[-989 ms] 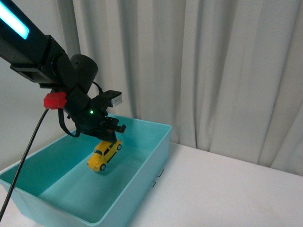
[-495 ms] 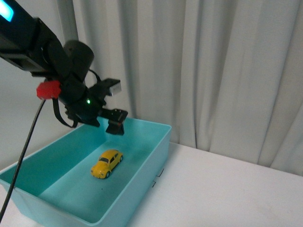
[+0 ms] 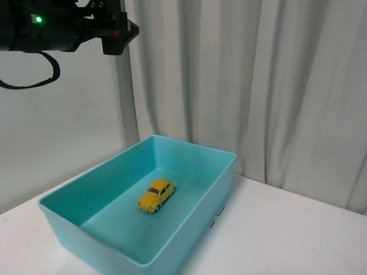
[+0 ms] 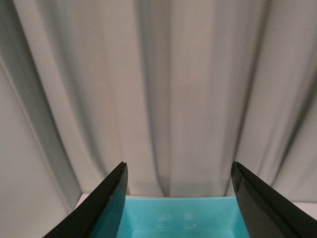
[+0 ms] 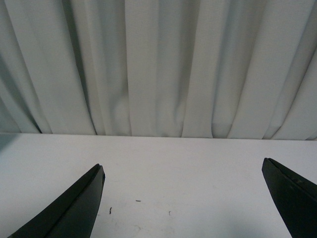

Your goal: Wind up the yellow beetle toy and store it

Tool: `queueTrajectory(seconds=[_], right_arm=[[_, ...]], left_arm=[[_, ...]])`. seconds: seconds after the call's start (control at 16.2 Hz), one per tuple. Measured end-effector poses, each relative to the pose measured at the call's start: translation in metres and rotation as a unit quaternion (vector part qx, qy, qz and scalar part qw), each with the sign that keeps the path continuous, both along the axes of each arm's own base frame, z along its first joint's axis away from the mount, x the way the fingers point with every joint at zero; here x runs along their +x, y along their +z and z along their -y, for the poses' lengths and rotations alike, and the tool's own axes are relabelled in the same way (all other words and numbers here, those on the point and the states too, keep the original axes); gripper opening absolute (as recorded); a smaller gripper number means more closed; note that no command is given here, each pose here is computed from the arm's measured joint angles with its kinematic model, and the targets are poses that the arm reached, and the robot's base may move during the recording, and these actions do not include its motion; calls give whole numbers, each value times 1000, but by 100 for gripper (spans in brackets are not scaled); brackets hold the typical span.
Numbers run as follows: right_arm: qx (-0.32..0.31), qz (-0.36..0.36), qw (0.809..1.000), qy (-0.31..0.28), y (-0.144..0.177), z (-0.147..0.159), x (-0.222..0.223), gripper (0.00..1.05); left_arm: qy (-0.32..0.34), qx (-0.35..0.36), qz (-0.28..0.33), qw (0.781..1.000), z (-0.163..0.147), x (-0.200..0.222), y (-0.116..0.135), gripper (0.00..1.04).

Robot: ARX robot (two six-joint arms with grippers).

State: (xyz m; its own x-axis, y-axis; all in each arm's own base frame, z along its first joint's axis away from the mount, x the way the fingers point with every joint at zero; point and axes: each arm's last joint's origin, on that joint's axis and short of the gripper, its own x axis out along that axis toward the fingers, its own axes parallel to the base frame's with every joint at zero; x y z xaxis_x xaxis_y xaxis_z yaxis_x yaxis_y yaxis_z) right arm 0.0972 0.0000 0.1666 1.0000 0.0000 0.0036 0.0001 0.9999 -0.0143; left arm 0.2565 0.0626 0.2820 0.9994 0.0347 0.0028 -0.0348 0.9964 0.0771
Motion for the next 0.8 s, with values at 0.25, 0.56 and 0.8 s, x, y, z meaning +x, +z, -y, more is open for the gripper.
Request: queueTrajectory(seconds=[0.25,0.56,0.8], right_arm=[[0,0,1000,0,0,0,0,98],[0,0,1000,0,0,0,0,98],[0,0,1000,0,0,0,0,98]], left_arm=[[-18,-34,-17,999,32,-45,-61,18],[-19,-38,-9,999,49,-83,-85,2],[-28,-37,-6,999,64,-103,-97,2]])
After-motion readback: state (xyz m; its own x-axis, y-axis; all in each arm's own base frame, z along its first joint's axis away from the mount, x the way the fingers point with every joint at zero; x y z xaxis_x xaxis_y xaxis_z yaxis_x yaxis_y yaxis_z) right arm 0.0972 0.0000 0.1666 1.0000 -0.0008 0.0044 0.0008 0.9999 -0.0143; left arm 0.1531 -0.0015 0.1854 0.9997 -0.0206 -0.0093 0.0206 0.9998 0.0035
